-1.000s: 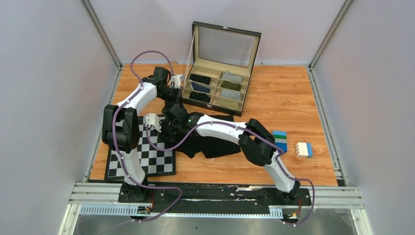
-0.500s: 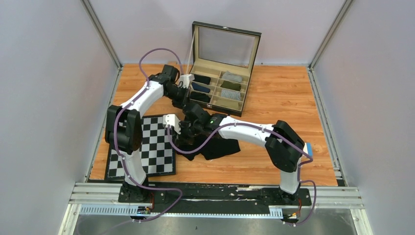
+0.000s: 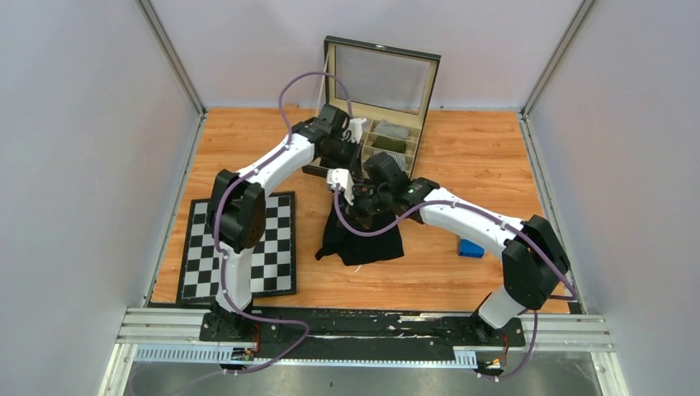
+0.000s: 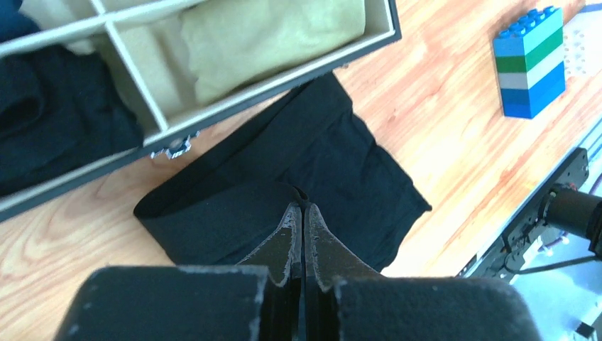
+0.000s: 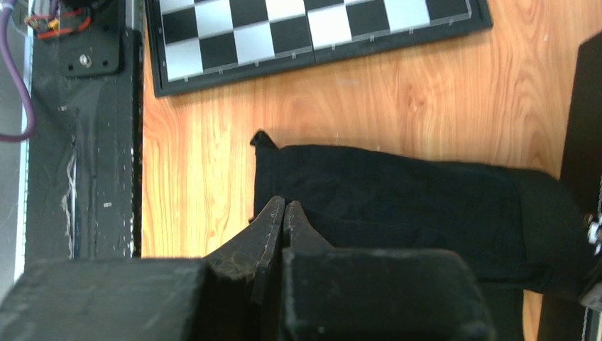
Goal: Roll the underwear
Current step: Fold the underwear at the center of the board.
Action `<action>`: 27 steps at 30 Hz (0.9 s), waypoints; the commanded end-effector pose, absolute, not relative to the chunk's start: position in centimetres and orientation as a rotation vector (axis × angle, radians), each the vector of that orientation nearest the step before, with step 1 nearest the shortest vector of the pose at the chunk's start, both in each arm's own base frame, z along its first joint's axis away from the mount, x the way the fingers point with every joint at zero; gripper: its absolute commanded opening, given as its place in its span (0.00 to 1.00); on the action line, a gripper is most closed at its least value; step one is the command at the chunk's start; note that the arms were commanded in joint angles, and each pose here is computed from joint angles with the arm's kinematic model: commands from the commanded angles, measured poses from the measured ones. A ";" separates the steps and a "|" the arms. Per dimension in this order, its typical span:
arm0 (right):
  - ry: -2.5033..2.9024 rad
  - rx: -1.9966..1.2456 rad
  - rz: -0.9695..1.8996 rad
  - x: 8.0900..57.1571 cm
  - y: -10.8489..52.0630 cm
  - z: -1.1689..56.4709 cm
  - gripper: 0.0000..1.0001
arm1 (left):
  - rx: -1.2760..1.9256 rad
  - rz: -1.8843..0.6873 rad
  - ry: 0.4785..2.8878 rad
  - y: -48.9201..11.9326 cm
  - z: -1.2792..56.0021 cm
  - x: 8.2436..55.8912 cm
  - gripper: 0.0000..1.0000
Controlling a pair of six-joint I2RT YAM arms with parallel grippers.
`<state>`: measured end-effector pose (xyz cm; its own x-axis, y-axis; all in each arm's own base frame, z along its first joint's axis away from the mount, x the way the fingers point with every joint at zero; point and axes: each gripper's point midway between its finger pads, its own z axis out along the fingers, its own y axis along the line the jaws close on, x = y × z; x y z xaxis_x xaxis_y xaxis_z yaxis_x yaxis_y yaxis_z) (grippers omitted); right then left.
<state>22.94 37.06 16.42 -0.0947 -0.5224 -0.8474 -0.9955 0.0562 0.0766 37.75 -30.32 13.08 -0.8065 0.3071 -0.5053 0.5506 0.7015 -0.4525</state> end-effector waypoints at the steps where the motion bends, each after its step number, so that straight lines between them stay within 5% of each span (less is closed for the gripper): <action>1: 1.735 -1.545 0.948 22.4 34.1 14.9 0.00 | 0.644 -0.837 2.458 -33.3 13.5 39.6 0.00; 18: 1.826 -1.546 0.864 22.5 28.6 9.3 0.00 | 0.771 -0.760 2.442 -37.2 9.7 40.1 0.00; 27: 1.826 -1.496 0.889 22.8 27.6 11.5 0.00 | 0.790 -0.792 2.366 -37.6 13.0 40.4 0.00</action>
